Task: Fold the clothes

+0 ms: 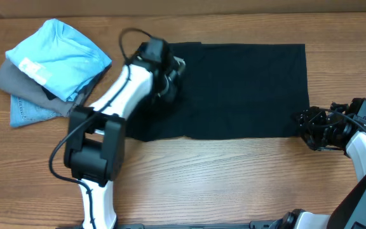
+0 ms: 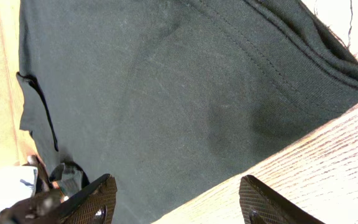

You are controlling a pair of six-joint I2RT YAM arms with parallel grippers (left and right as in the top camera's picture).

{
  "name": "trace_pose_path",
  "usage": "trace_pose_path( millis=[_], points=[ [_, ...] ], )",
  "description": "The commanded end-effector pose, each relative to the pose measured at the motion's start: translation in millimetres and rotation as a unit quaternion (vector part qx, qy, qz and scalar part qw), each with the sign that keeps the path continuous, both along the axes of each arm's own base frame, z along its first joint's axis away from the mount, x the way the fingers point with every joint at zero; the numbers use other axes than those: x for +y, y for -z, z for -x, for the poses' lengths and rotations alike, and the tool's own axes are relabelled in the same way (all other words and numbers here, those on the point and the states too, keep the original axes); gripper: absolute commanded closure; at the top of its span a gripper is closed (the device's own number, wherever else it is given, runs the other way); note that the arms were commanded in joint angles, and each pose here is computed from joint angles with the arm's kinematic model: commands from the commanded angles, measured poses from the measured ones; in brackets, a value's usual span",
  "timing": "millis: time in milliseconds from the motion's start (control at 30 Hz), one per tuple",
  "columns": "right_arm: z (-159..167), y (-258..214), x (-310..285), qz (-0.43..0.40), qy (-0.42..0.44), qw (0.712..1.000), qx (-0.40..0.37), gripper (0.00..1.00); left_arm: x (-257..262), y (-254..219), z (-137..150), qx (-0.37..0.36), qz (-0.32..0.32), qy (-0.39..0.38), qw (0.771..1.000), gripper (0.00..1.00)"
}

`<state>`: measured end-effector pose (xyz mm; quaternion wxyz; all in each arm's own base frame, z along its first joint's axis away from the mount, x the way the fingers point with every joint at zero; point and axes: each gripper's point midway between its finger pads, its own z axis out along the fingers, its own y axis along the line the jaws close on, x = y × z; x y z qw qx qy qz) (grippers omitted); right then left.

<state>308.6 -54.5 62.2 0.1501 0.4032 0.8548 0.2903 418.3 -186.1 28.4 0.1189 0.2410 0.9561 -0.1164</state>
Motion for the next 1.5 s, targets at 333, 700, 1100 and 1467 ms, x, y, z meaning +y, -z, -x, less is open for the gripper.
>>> trace_pose_path(
  millis=[333,700,1100,1467],
  points=[
    [-5,-4,0,0.007,-0.006,1.0,-0.011,0.33,1,5,-53,-0.128,0.011,-0.044,0.991,0.96],
    [0,0,-4,0.018,-0.001,1.0,0.005,0.34,16,-52,-83,-0.131,0.032,-0.111,0.985,0.85],
    [-2,4,-17,0.065,-0.008,0.998,0.002,0.34,103,-71,12,0.117,-0.054,-0.173,0.976,0.83],
    [2,5,-32,0.066,0.027,0.997,0.012,0.34,103,-61,67,0.227,-0.014,-0.098,0.969,0.69]
  ],
)
